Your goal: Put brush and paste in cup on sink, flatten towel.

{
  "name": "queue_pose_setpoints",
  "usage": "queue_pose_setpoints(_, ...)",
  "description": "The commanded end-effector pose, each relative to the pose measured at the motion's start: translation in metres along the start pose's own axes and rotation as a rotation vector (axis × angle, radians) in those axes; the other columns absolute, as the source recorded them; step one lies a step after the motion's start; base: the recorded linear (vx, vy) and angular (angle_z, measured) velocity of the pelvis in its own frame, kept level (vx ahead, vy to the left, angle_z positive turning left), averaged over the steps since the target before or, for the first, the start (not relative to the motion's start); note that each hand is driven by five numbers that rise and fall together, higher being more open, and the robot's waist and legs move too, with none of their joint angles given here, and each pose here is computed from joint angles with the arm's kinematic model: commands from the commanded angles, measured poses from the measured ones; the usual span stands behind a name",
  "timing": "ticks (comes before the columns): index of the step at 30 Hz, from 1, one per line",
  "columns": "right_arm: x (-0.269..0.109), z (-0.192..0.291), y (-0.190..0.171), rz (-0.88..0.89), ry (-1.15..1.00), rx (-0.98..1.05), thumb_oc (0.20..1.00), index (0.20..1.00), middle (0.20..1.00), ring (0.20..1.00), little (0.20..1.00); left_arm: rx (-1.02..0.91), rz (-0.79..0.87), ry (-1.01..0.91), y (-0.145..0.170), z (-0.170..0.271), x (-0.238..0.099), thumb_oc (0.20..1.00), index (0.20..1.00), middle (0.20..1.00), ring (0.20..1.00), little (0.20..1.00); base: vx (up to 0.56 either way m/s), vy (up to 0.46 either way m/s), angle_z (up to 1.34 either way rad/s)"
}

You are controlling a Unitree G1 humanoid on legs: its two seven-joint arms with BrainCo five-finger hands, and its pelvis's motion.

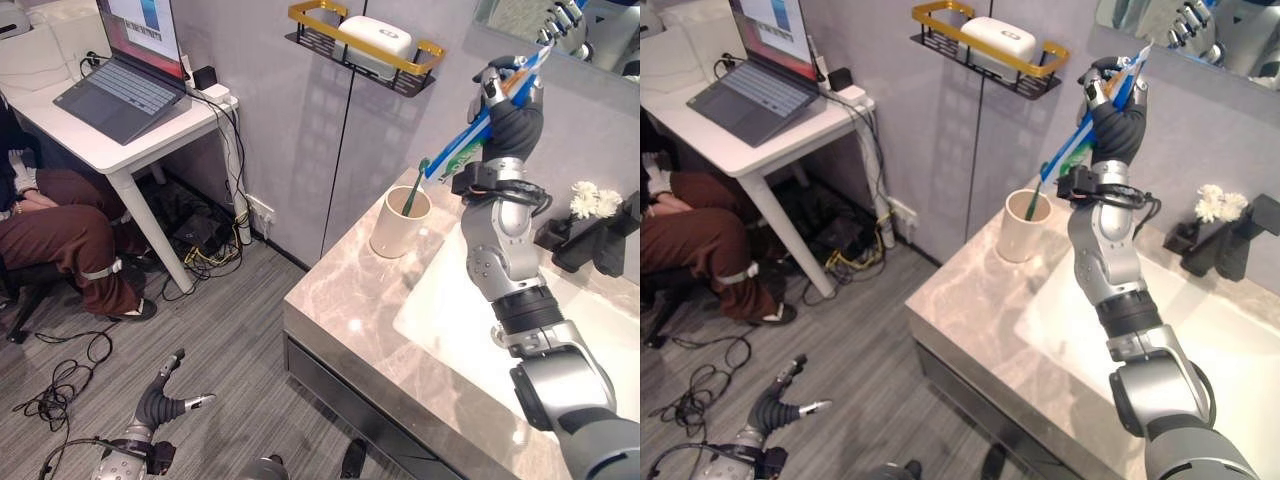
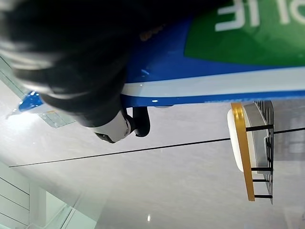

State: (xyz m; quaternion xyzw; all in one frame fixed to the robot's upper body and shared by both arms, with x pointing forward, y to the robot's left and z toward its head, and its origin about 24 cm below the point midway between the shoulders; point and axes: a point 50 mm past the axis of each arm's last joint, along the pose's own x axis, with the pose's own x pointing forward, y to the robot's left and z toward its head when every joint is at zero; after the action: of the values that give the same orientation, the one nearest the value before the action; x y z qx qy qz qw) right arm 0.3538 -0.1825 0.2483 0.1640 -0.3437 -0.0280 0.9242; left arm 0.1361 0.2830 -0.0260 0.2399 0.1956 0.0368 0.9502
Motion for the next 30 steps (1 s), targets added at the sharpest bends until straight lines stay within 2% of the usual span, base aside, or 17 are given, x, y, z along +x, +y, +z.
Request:
queue_pose_setpoints(1,0.027,0.037,0.023,0.091,-0.142,0.015,0.200,0.200,0.200,0.200,0.200,0.063,0.034,-0.072,0.012,0.012,0.003,1.000,1.000,1.000,1.000,1.000,0.00,0.000,0.00)
queue_pose_setpoints(30,0.020,0.001,0.023,-0.009,-0.021,0.079,0.200,0.200,0.200,0.200,0.200,0.136,0.017,-0.112,0.006,0.020,0.009,1.000,1.000,1.000,1.000,1.000,0.00,-0.001,-0.02)
